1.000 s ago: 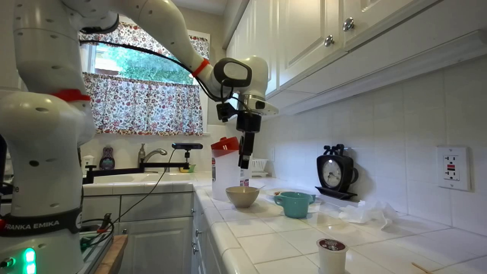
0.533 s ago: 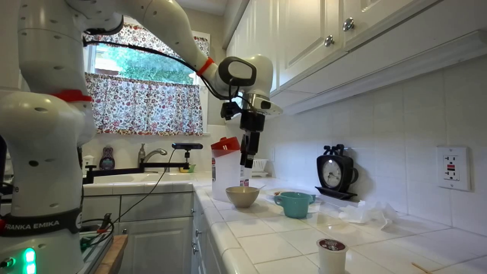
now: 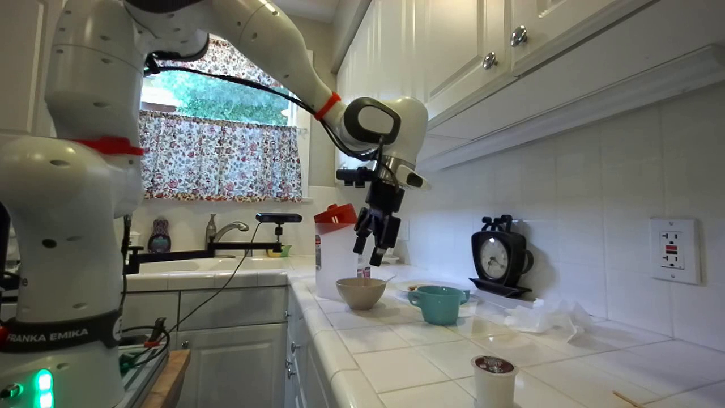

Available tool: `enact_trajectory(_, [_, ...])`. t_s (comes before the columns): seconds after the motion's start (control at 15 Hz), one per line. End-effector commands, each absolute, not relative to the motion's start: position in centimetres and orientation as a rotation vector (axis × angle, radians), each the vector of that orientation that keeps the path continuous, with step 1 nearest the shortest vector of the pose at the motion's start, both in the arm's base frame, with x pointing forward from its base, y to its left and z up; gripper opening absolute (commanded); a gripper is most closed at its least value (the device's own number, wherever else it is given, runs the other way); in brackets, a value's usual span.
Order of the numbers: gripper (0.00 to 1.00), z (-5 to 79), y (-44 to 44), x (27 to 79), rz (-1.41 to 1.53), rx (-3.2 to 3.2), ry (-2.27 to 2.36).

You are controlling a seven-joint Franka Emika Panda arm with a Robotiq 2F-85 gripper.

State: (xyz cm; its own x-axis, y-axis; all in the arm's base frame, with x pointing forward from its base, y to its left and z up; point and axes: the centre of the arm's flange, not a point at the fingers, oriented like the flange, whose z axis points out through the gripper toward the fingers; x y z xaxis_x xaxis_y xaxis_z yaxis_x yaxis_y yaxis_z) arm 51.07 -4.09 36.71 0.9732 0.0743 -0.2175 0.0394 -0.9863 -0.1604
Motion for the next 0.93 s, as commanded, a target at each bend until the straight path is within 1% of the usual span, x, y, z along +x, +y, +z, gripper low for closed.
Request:
enact_trajectory(0.0, [1.0, 36.3, -5.6, 53.4, 0.47, -2.854, -0.263])
enact_trajectory(0.2, [1.0, 35.8, -6.6, 54.3, 0.533, -2.81, -0.332])
enact_trajectory(0.33, [1.0, 35.7, -7.0, 54.2, 0.526, -2.84, -0.265])
enact_trajectory(0.4, [1.0, 35.4, -6.7, 53.3, 0.504, -2.859, -0.27])
enact_trajectory(0.8, [1.0, 35.4, -6.9, 53.5, 0.512, -2.856, -0.265])
enact_trajectory(0.87, [1.0, 35.2, -6.9, 53.5, 0.463, -2.844, -0.308])
